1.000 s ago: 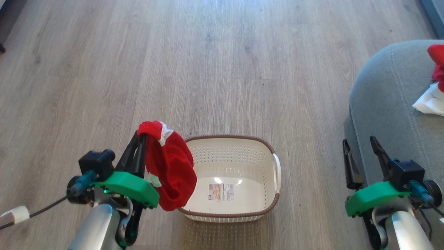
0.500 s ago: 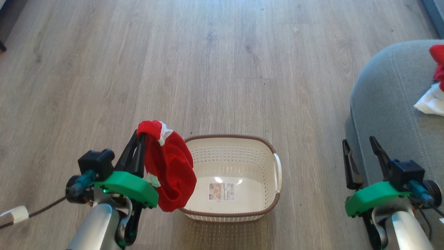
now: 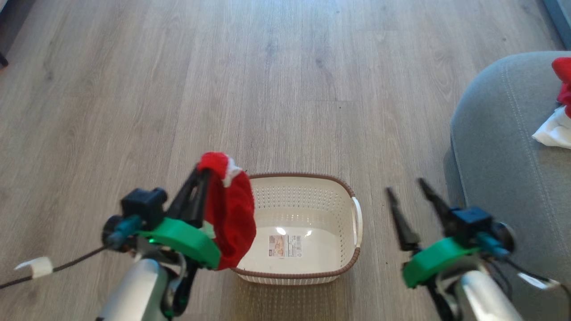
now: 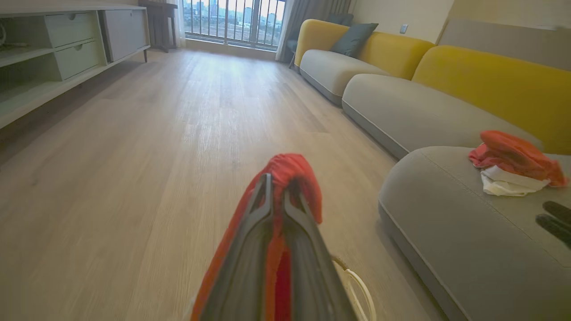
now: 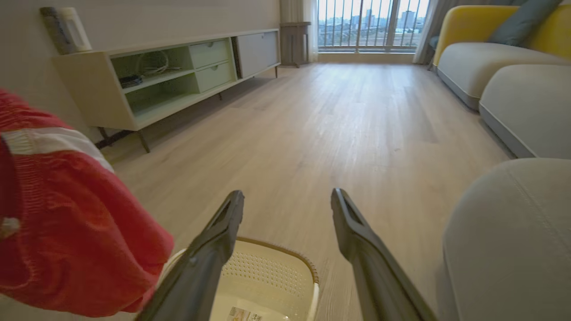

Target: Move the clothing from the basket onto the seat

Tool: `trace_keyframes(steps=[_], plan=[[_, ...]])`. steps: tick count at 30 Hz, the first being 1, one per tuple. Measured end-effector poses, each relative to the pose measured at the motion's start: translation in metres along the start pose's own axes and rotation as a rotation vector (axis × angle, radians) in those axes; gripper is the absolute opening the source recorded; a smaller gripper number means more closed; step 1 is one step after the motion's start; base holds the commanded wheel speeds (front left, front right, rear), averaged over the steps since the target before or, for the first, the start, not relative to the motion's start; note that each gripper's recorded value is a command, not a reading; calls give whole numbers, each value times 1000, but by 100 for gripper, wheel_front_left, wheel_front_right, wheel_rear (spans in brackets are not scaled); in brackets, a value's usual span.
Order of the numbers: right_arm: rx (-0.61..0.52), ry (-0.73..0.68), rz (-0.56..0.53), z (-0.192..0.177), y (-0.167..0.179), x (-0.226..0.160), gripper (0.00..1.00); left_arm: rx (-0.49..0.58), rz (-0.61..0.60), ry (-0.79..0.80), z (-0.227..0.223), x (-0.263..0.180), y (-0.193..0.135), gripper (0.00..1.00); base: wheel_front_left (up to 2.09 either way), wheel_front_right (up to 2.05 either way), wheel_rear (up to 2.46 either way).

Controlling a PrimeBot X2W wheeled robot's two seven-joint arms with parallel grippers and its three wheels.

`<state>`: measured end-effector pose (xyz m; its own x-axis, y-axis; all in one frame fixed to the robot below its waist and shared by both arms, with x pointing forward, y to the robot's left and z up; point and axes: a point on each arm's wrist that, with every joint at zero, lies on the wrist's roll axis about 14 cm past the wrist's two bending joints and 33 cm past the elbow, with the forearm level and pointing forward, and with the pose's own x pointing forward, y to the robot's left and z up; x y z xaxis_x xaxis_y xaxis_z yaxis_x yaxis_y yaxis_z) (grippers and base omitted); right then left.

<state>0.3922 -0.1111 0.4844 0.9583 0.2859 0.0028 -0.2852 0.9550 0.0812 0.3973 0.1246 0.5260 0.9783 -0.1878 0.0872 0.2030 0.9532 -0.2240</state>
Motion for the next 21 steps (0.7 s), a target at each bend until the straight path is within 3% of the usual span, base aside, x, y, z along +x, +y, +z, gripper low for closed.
trace_keyframes(steps=[5, 13, 21], plan=[[-10, -12, 189, 9, 50, 16, 100, -11, -150, 0, 6, 5, -46, 0, 0, 0, 0], [-58, -11, 406, 18, 96, 29, 100, 9, -338, 0, 15, 6, -100, 0, 0, 0, 0], [-119, 46, 533, 10, 110, 32, 100, -8, -477, 21, 14, -4, -137, 0, 0, 0, 0]])
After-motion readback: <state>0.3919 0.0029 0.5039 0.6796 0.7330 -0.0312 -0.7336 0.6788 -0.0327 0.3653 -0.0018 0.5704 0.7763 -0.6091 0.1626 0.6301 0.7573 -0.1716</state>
